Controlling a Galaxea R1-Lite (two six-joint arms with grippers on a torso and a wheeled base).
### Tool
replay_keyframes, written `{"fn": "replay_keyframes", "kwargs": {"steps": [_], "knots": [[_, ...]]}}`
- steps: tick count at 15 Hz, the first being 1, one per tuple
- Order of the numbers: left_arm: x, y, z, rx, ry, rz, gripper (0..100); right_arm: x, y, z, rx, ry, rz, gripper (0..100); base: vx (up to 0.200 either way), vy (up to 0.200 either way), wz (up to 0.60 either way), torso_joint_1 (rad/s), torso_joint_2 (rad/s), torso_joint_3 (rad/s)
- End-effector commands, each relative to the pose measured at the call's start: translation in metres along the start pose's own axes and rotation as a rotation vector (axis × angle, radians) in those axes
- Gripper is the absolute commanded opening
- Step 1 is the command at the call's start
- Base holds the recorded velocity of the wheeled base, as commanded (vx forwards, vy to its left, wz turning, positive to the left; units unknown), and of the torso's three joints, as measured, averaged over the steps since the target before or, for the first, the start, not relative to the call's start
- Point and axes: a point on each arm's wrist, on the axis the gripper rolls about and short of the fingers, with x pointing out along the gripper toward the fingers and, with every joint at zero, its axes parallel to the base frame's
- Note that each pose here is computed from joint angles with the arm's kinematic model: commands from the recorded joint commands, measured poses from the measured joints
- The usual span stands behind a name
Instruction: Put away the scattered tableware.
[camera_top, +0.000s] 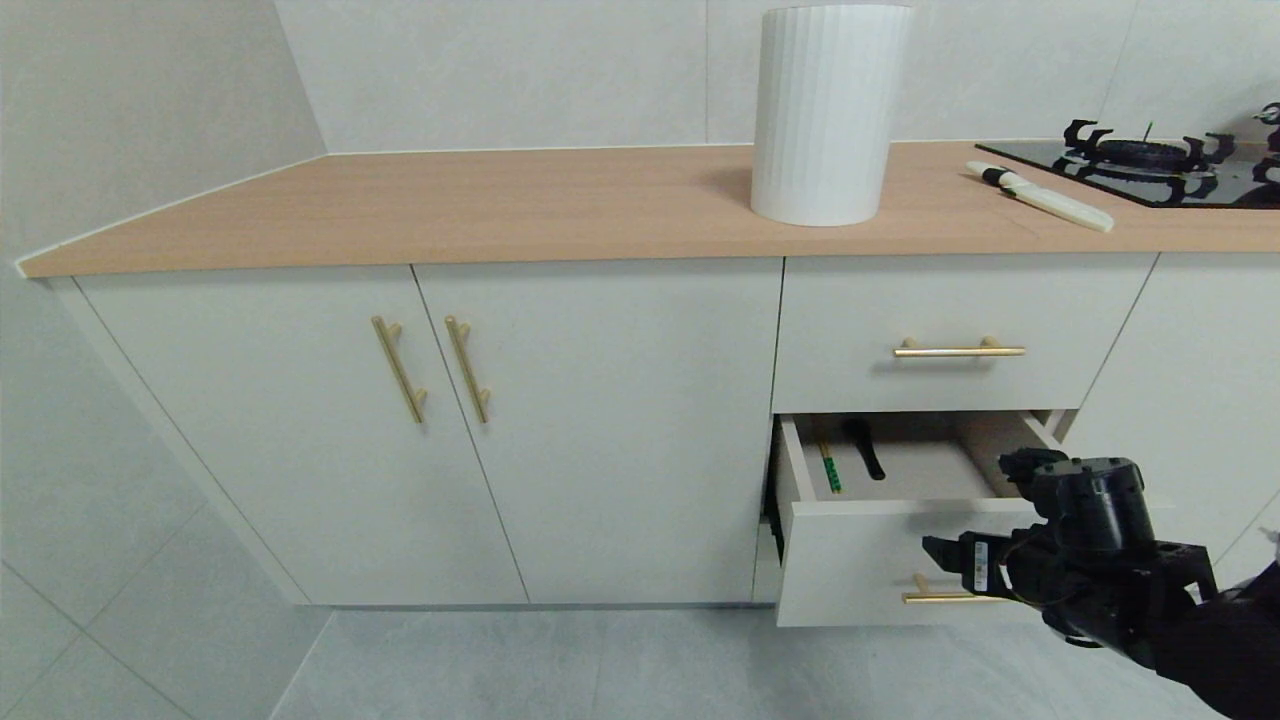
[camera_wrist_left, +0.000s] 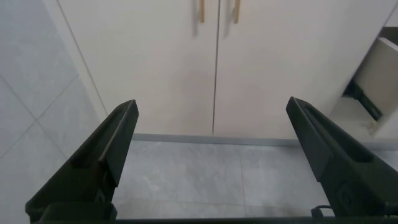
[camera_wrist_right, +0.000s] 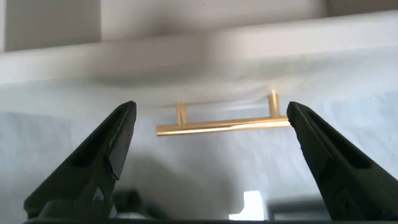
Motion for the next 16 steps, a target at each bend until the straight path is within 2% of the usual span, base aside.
{"fn": "replay_keyframes", "kwargs": {"steps": [1,3,6,10,16], "knots": [[0.0,0.0,0.0,0.0,0.0,0.001,100,0.026,-0.001,-0.028,-0.014,0.022,-0.056,100,0.0,0.0,0.0,0.0,0.0,0.0],[0.0,0.0,0.0,0.0,0.0,0.001,100,0.042,0.0,-0.036,0.002,-0.057,-0.088,100,0.0,0.0,0.0,0.0,0.0,0.0],[0.0,0.0,0.0,0.0,0.0,0.001,100,0.059,-0.001,-0.043,0.008,-0.186,-0.071,100,0.0,0.0,0.0,0.0,0.0,0.0],[0.0,0.0,0.0,0.0,0.0,0.001,100,0.072,-0.006,-0.042,-0.007,-0.224,-0.084,100,0.0,0.0,0.0,0.0,0.0,0.0],[0.0,0.0,0.0,0.0,0.0,0.001,100,0.088,0.003,-0.017,0.034,-0.339,-0.062,100,0.0,0.0,0.0,0.0,0.0,0.0]]}}
